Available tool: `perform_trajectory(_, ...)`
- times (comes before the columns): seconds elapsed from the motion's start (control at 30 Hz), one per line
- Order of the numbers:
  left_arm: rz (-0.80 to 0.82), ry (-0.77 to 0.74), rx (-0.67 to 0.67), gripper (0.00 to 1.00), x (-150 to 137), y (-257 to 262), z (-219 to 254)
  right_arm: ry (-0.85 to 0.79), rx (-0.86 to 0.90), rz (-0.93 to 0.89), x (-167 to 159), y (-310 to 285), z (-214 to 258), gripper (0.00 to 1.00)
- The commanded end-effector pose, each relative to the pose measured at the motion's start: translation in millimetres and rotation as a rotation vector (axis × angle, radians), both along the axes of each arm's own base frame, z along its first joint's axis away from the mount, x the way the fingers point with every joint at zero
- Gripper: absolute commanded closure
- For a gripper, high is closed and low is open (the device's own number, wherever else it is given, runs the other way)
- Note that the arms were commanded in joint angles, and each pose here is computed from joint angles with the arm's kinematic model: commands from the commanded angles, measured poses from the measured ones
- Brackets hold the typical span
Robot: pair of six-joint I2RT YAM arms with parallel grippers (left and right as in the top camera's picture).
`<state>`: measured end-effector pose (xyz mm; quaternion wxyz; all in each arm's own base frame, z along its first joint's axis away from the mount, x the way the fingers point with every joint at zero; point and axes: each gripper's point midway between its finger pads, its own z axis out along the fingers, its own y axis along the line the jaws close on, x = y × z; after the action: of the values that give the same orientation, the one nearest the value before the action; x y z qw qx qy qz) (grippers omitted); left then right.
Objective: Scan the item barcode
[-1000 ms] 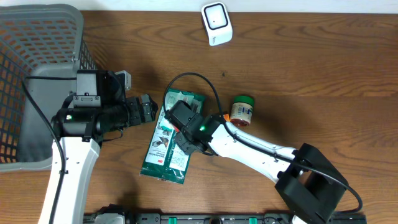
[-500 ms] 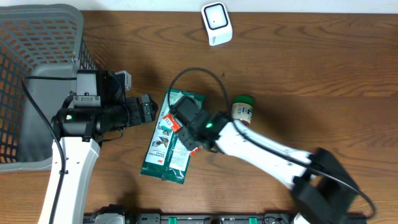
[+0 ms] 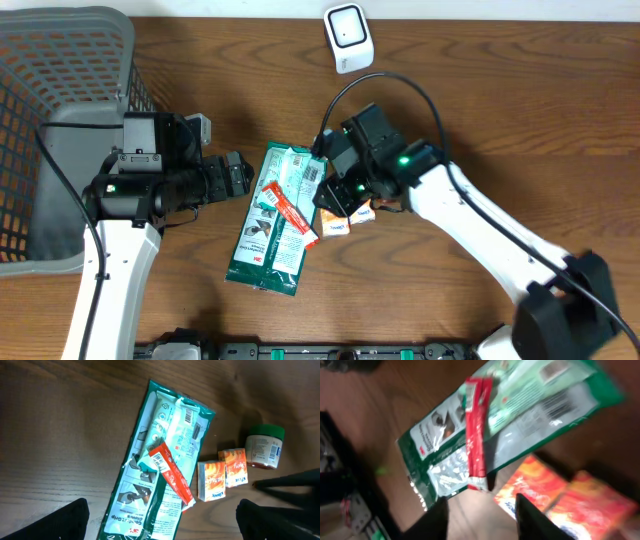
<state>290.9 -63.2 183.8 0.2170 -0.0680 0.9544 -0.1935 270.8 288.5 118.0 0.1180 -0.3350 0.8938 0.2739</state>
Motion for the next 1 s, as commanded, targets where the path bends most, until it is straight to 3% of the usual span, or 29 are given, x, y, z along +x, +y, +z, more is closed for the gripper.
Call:
perform_trajectory(0.0, -0.002, -0.014, -0.007, 0.06, 2.2, -0.2, 5.7, 0.094, 0.065, 0.147, -22.5, 15.7, -22.8, 0.72)
perform_trajectory(0.2, -0.002, -0.014, -0.007, 0.06, 2.2, -0.2, 5.7, 0.145, 0.033, 0.181, -25.2, 16.6, -54.5, 0.74)
perform_trajectory(0.33, -0.002, -0.014, -0.007, 0.06, 2.2, -0.2, 5.7, 0.163, 0.127, 0.294, -37.9, 26.6, -51.7, 0.72)
perform_trajectory(0.57, -0.002, -0.014, -0.007, 0.06, 2.2, -0.2, 5.7, 0.113, 0.142, 0.35, -36.5, 27.6, -51.9, 0.71)
perform_trajectory(0.9, -0.026, -0.006, -0.052, 0.06, -0.8, -8.4, 7.8, 0.122, 0.17, 0.176, 5.0, 3.6, -19.6, 0.69)
perform_trajectory(0.93, -0.035, 0.001, -0.07, 0.07, -3.0, -11.5, 8.2, 0.116, 0.17, 0.173, 7.1, -1.0, -16.3, 0.69)
perform_trajectory(0.97, -0.045, 0.005, -0.083, 0.28, -4.5, -14.2, 8.8, 0.108, 0.171, 0.168, 9.5, -5.9, -13.7, 0.69)
